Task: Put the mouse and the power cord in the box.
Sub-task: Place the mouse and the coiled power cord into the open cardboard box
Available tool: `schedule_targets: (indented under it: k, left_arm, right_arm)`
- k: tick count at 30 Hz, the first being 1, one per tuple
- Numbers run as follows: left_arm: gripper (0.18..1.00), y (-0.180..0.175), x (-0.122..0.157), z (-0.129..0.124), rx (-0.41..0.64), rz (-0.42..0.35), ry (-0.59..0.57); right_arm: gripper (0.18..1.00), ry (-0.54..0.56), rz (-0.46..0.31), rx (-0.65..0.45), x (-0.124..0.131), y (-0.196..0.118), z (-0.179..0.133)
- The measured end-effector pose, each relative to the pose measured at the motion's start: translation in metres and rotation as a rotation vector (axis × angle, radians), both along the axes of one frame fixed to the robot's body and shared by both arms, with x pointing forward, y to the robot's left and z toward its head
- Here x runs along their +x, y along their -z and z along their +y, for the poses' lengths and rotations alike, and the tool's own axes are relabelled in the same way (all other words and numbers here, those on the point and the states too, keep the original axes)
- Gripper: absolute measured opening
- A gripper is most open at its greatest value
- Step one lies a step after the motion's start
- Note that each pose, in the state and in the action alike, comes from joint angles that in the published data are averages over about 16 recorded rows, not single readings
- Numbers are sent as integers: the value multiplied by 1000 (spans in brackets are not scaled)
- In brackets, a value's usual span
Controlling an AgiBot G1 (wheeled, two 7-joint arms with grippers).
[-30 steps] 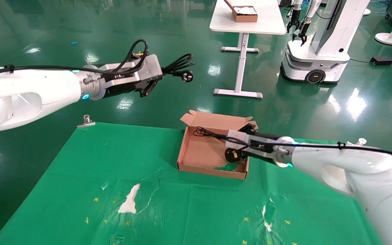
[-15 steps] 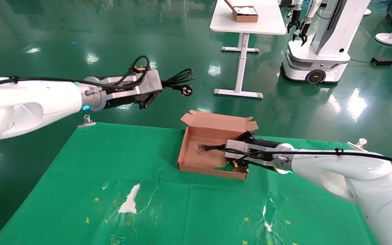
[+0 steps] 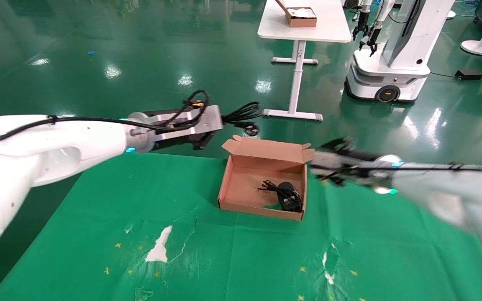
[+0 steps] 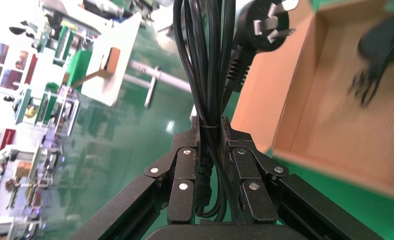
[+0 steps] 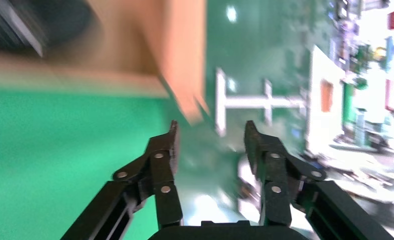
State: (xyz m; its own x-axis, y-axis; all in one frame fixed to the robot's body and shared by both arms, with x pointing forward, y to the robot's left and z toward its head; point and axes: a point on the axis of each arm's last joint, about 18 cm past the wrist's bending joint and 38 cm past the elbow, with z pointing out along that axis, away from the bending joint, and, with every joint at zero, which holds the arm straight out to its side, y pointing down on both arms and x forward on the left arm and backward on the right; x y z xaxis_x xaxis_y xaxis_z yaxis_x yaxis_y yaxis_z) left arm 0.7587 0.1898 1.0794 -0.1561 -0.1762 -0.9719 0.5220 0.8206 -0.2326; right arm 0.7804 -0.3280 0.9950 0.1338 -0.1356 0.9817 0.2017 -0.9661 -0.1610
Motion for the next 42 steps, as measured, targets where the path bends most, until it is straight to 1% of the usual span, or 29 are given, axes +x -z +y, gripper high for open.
schedule_targets:
  k: [5,9,12,16,21,23,29,35,42]
  left_arm:
    - [256,22,-3,-22,3,43,59]
    - [256,44,-9,-42,17,102,123]
    - [256,61,-13,-55,39,144,156]
    - [256,79,-16,-67,71,184,173]
    - [256,96,-16,-76,109,203,161]
    - [256,99,-14,-77,121,198,144]
    - [256,107,-8,-80,134,175,91]
    - [255,110,-5,-82,128,169,61]
    - [258,109,-3,-84,119,163,46]
  right_arm:
    - [518,120,-59,-79,-13,-33,-58]
    - [615,205,-101,-122,-28,-59,-101]
    - [696,251,-125,-138,-39,-75,-125]
    - [783,285,-149,-147,-51,-90,-145]
    - [868,299,-164,-152,-58,-100,-155]
    - [902,299,-166,-152,-58,-102,-156]
    - [961,296,-166,-153,-59,-102,-156]
    - [991,297,-167,-153,-59,-102,-156]
    - [1001,298,-168,-154,-60,-102,-157]
